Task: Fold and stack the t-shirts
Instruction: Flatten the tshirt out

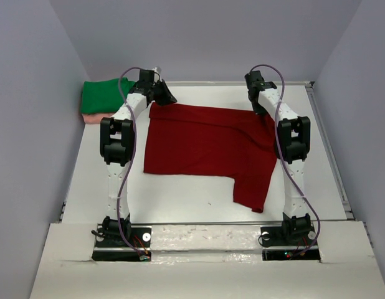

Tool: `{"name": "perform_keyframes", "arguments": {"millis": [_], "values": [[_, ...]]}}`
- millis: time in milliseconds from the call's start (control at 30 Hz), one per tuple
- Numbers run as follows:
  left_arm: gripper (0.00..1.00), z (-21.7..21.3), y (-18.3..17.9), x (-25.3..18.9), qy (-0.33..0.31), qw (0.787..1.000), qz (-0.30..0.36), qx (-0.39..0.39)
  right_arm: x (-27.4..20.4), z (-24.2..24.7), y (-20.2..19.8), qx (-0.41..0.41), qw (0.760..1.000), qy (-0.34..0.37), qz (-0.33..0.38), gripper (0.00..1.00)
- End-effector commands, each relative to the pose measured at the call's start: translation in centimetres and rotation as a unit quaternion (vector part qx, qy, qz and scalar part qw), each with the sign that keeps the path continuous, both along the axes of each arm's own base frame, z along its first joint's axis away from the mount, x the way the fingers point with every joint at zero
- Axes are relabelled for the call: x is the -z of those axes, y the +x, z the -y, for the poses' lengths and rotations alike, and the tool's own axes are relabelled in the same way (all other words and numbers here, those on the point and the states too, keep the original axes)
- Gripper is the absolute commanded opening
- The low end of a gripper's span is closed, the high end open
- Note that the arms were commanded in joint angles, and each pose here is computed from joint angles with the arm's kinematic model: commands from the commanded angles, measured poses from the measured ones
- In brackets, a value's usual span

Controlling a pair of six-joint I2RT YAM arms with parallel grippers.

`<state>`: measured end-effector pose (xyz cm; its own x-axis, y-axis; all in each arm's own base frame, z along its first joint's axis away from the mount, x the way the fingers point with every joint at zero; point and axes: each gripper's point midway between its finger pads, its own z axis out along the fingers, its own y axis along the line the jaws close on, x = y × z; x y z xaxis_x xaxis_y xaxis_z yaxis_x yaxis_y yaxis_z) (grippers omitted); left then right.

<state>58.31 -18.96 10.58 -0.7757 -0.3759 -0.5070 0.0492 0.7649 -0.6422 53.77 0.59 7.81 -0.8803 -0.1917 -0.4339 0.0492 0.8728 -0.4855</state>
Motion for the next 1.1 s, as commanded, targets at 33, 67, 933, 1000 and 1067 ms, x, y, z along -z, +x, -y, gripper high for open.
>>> {"name": "perform_keyframes", "arguments": {"millis": [33, 67, 933, 1000, 1067], "values": [[0.15, 0.1, -0.5, -3.2, -0.014, 1.0, 0.025, 0.01, -3.5, 2.8, -0.6, 0.079, 0.995, 0.0, 0.062, 0.0], [0.15, 0.1, -0.5, -3.0, -0.014, 1.0, 0.023, 0.009, -3.5, 3.7, -1.1, 0.097, 0.993, -0.002, 0.064, 0.0], [0.15, -0.4, -0.7, -1.2, 0.055, 0.998, 0.003, -0.004, 3.8, 8.2, -4.2, 0.19, 0.98, -0.056, 0.005, 0.63], [0.14, -0.4, -0.7, -1.5, 0.06, 0.998, 0.007, -0.008, 2.5, 9.1, -3.8, 0.199, 0.977, -0.066, 0.023, 0.69], [0.14, -0.2, -0.9, -1.8, 0.067, 0.998, 0.01, -0.008, 0.7, 9.2, -3.2, 0.197, 0.977, -0.068, 0.047, 0.71]]}}
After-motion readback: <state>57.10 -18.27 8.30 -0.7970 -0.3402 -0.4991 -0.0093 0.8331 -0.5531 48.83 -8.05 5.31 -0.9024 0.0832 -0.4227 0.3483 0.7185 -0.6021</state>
